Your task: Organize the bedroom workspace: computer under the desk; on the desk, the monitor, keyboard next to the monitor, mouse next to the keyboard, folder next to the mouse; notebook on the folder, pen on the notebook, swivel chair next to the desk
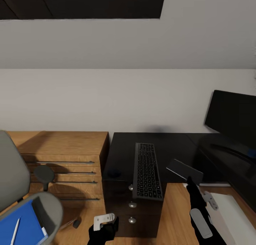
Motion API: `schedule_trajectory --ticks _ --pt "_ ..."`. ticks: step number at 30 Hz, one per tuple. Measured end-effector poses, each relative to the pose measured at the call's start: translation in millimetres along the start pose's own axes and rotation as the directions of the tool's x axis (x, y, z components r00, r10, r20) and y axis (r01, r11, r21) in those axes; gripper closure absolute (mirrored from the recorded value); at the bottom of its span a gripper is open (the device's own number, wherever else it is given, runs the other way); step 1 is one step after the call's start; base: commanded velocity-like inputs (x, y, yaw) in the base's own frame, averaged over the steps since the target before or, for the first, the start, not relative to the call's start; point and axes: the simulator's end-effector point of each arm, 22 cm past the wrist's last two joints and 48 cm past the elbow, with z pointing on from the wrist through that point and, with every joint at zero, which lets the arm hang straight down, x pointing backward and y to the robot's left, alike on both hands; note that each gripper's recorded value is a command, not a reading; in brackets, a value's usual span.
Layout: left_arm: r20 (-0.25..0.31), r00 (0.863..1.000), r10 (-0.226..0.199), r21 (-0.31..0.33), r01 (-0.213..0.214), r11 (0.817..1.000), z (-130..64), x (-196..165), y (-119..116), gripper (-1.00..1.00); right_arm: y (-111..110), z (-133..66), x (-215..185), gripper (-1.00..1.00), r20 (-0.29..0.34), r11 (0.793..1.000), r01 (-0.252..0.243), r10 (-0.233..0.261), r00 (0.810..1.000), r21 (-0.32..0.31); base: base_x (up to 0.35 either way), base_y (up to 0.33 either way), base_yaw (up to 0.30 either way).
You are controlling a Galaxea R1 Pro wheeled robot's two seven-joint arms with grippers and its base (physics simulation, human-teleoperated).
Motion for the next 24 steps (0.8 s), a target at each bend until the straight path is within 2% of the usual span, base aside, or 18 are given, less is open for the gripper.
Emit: schedule_trajectory --ticks 4,13,24 --pt "0.001 1.000 0.000 0.000 0.000 1.000 -0.2 -0.3 0.0 -1.00 -0.1 -0.2 0.1 -1.00 0.000 1.000 0.000 0.000 1.000 0.000 -0.182 0.000 0.000" --pt "0.003 1.000 0.003 0.001 -0.003 1.000 -0.4 -0.9 -0.5 -1.00 -0.3 -0.3 0.0 -1.00 0.000 1.000 -0.001 0.001 1.000 0.001 -0.047 0.000 0.000" --pt "0.002 1.000 0.002 0.000 -0.002 1.000 -0.2 -0.5 -0.1 -1.00 -0.2 -0.4 0.6 -1.00 -0.002 1.000 -0.002 0.002 1.000 0.001 -0.200 0.000 0.000"
